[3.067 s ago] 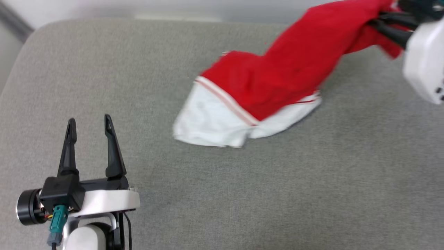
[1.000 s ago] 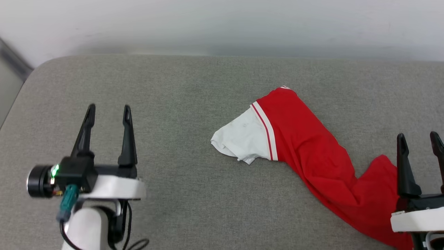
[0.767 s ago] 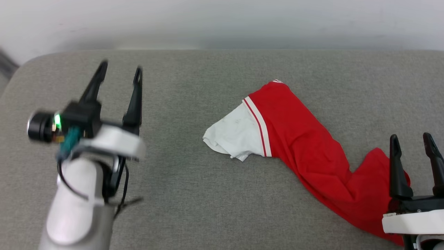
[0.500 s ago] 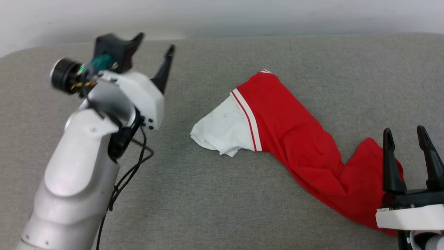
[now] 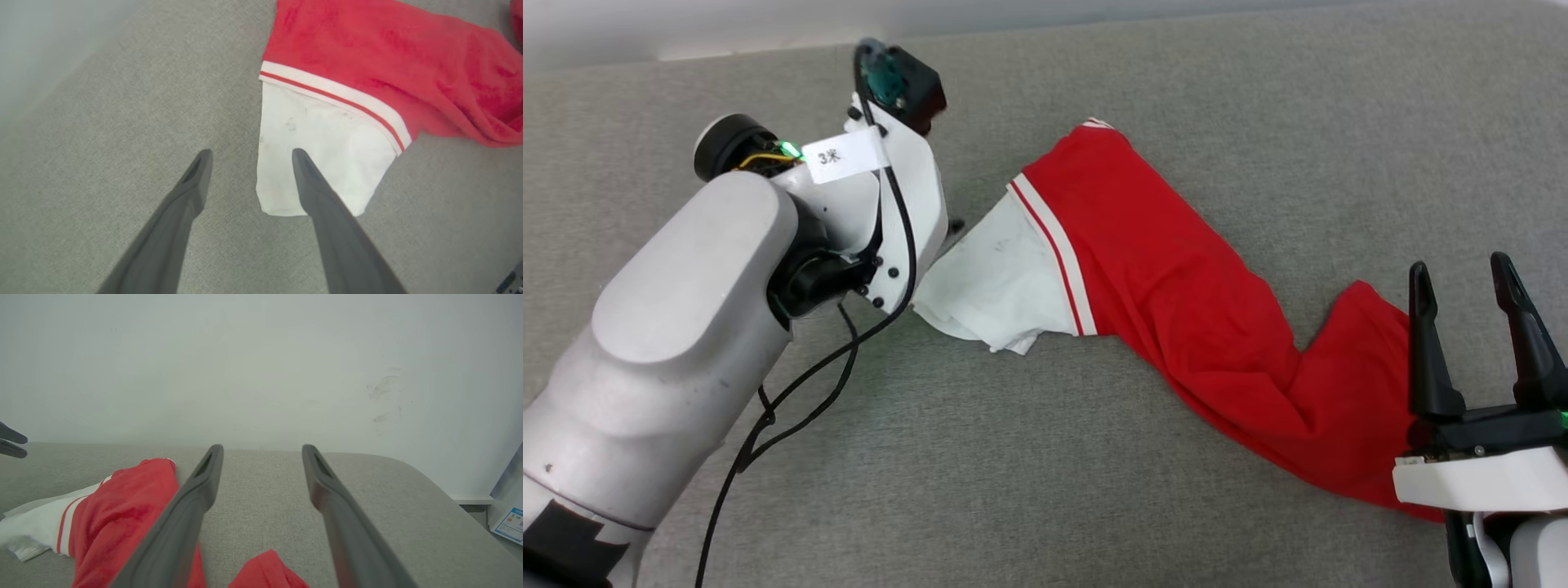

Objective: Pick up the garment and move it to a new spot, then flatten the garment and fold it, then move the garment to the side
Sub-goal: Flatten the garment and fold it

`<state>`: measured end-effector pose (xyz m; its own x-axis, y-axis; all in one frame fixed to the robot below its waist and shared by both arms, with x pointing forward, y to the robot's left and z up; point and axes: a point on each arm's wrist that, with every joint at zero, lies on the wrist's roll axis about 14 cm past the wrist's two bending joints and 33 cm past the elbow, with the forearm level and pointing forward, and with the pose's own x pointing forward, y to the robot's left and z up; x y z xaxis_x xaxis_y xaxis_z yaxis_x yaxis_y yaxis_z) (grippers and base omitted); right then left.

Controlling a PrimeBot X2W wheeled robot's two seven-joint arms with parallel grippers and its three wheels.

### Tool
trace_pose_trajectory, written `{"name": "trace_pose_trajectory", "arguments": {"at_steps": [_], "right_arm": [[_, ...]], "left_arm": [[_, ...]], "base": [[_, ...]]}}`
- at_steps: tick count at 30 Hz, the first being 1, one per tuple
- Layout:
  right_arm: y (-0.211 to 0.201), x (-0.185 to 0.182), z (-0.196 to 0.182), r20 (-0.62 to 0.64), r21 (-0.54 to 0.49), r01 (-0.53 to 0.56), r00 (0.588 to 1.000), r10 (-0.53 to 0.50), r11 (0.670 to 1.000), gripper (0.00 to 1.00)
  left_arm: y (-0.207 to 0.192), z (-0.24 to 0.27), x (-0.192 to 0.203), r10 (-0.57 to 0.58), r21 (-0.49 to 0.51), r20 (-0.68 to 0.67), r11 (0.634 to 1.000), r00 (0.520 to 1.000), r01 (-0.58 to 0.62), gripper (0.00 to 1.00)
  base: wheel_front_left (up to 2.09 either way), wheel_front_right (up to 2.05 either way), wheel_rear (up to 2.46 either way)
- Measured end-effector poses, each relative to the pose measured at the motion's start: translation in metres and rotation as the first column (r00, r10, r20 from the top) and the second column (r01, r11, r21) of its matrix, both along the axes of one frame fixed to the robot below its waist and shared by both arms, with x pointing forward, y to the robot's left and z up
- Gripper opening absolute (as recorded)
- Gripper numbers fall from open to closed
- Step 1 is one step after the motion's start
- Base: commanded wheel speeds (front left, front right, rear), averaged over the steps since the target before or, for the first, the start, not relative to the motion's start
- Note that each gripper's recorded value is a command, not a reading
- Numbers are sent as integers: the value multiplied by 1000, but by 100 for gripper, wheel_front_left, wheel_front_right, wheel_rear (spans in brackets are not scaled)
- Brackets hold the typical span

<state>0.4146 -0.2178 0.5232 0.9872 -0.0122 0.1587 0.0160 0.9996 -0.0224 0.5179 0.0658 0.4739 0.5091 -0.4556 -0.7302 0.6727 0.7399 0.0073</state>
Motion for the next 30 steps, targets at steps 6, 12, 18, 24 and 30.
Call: {"name": "trace_pose_trajectory", "arguments": {"at_steps": [6, 12, 18, 24, 30], "right_arm": [[-5, 4, -4, -11, -12, 12, 1000, -12, 1000, 100], [-13, 6, -13, -38, -25, 35, 999, -36, 999, 100], [-12, 8, -13, -36, -26, 29, 999, -30, 999, 100], [-3, 5, -6, -20, -16, 4, 1000, -4, 1000, 100], [8, -1, 1, -2, -2, -26, 1000, 26, 1000, 100]], "left_arm": [[0, -45, -17, -76, 148, -180, 984, 981, 104, 100], [13, -101, -39, -118, 265, -326, 941, 938, 211, 100], [9, -102, -42, -131, 211, -304, 957, 944, 201, 0], [-3, -66, -37, -158, 96, -133, 980, 978, 172, 0], [31, -22, -37, -71, 14, -6, 997, 997, 71, 0]], "base": [[0, 0, 0], [0, 0, 0], [0, 0, 0], [0, 0, 0], [0, 0, 0]]}}
